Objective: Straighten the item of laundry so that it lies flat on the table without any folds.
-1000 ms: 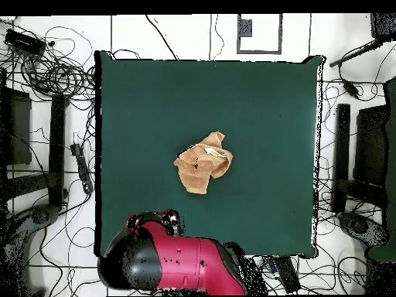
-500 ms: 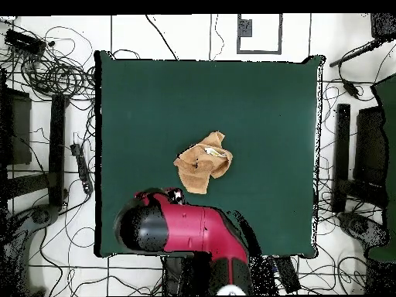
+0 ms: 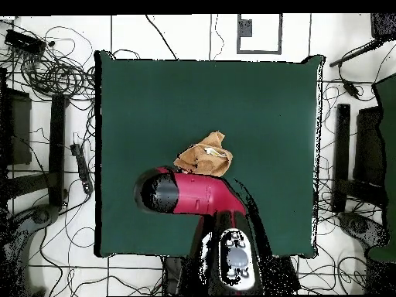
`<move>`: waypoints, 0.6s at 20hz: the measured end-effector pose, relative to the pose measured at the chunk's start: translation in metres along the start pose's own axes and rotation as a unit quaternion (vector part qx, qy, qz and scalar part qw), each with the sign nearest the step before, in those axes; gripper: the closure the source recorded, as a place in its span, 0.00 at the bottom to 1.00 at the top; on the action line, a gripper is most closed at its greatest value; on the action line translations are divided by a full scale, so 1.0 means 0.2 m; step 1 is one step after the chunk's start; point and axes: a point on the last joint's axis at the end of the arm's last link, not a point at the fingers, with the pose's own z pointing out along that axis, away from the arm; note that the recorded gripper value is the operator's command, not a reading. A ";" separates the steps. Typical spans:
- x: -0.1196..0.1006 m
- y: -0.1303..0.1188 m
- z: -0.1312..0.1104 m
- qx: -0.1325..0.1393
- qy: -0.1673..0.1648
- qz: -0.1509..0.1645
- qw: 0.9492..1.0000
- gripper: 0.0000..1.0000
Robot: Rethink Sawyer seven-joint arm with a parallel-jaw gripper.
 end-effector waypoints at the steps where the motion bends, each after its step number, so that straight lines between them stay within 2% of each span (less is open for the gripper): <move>1: 0.00 0.00 0.05 0.001 -0.002 0.000 1.000 0.00; 6: 0.01 0.00 0.28 0.007 -0.027 0.000 1.000 0.00; 12: 0.03 -0.06 0.39 0.010 -0.042 0.011 0.999 0.00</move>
